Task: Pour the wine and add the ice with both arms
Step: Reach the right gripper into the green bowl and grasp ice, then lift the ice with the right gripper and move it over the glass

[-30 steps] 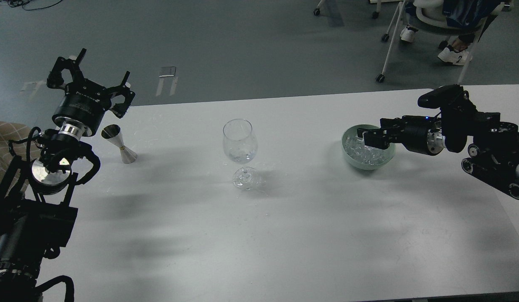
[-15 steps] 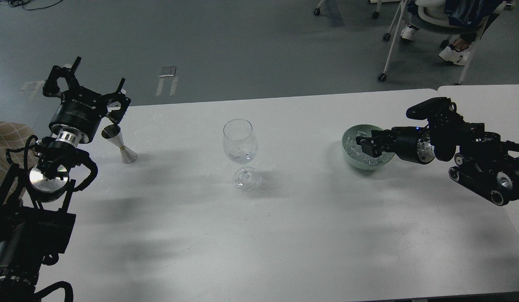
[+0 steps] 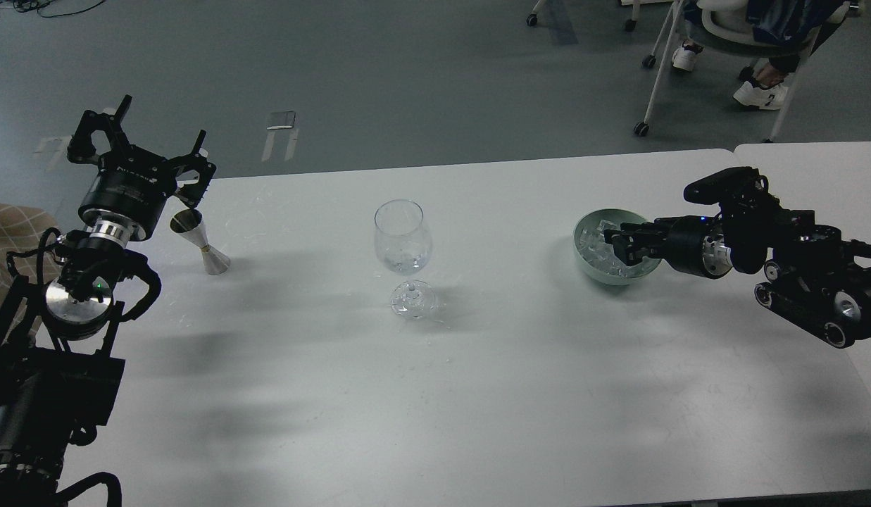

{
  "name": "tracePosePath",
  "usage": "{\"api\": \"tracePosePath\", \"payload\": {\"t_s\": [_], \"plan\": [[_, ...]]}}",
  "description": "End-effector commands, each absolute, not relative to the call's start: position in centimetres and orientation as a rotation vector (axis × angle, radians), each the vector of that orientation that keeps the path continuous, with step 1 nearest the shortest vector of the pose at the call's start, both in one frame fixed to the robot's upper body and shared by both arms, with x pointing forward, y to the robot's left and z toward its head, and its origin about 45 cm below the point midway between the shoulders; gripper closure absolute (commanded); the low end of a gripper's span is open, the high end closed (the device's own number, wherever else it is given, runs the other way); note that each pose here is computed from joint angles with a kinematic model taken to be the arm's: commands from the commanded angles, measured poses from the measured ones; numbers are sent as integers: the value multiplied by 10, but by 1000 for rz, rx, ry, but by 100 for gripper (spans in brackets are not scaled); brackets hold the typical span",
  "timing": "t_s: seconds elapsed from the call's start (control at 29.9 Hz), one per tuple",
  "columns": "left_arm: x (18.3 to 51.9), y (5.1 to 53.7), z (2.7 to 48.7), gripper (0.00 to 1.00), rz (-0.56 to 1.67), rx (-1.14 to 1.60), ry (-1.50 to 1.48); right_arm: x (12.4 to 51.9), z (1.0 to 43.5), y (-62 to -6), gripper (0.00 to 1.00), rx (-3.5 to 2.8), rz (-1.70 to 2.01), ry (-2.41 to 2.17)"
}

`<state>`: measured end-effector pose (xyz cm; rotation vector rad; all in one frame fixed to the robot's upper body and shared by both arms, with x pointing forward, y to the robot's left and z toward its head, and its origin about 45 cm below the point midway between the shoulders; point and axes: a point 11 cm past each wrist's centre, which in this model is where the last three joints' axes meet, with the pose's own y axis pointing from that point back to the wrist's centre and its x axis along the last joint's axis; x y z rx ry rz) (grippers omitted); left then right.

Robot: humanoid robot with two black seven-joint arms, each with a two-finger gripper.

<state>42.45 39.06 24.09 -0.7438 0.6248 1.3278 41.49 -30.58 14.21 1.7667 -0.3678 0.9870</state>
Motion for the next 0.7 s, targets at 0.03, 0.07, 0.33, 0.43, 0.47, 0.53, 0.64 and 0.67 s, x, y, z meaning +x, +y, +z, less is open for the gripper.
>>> {"api": "tracePosePath", "payload": {"t_s": [0.03, 0.07, 0.33, 0.43, 0.47, 0.53, 0.64, 0.67], "plan": [[424, 393, 242, 5, 1332, -746, 621, 415, 143, -306, 72, 1766, 988, -368], [424, 394, 241, 5, 1335, -744, 622, 416, 143, -305, 81, 1767, 989, -370], [424, 397, 244, 5, 1338, -750, 614, 425, 159, -297, 100, 1777, 1058, -439], [424, 397, 245, 5, 1337, -750, 613, 433, 184, -286, 100, 1816, 1110, -502], [424, 397, 245, 5, 1337, -750, 613, 433, 184, -286, 100, 1817, 1110, -502], [424, 398, 245, 5, 1338, -751, 612, 439, 224, -280, 100, 1864, 1179, -610], [424, 401, 247, 5, 1342, -747, 605, 445, 265, -253, 100, 1939, 1281, -692], [424, 401, 247, 5, 1342, -749, 606, 446, 273, -248, 100, 1947, 1301, -702]]}}
